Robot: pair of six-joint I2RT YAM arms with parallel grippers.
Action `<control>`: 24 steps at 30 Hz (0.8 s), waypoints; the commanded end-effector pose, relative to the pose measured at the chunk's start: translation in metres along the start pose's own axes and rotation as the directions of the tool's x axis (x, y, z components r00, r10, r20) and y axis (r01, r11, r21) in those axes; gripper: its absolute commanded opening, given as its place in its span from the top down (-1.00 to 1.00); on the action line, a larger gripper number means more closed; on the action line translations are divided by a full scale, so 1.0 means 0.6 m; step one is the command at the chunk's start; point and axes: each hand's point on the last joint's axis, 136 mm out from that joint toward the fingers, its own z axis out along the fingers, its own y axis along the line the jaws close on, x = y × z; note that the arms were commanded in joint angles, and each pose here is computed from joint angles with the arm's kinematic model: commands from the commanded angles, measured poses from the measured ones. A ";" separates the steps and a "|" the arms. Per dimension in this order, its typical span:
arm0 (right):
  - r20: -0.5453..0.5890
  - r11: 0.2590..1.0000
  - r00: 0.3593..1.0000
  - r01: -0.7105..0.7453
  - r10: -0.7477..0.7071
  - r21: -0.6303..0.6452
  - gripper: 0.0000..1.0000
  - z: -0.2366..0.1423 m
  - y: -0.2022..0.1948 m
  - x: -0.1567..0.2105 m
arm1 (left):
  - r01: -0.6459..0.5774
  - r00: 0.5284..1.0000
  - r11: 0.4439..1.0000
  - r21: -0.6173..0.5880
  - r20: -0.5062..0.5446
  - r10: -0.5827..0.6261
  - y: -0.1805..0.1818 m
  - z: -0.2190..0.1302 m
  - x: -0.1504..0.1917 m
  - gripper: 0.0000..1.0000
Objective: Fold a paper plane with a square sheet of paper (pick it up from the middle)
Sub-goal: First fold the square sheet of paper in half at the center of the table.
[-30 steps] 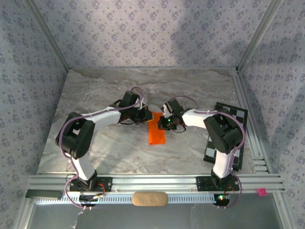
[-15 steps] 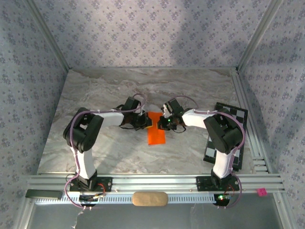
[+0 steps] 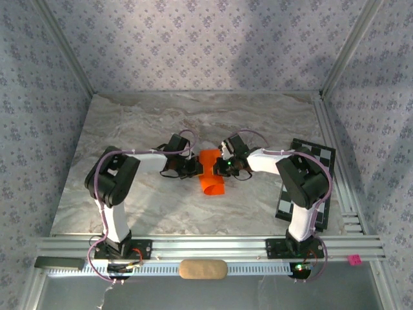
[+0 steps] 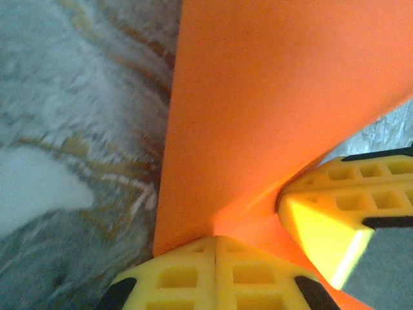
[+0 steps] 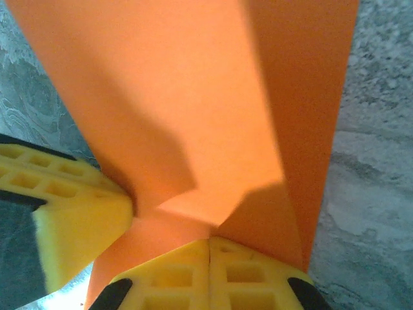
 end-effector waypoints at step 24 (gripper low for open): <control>-0.114 0.976 0.989 -0.066 0.091 0.210 1.00 0.012 -0.090 0.080 | 0.042 0.995 0.998 -0.056 -0.087 -0.047 0.054 0.023 0.074 0.88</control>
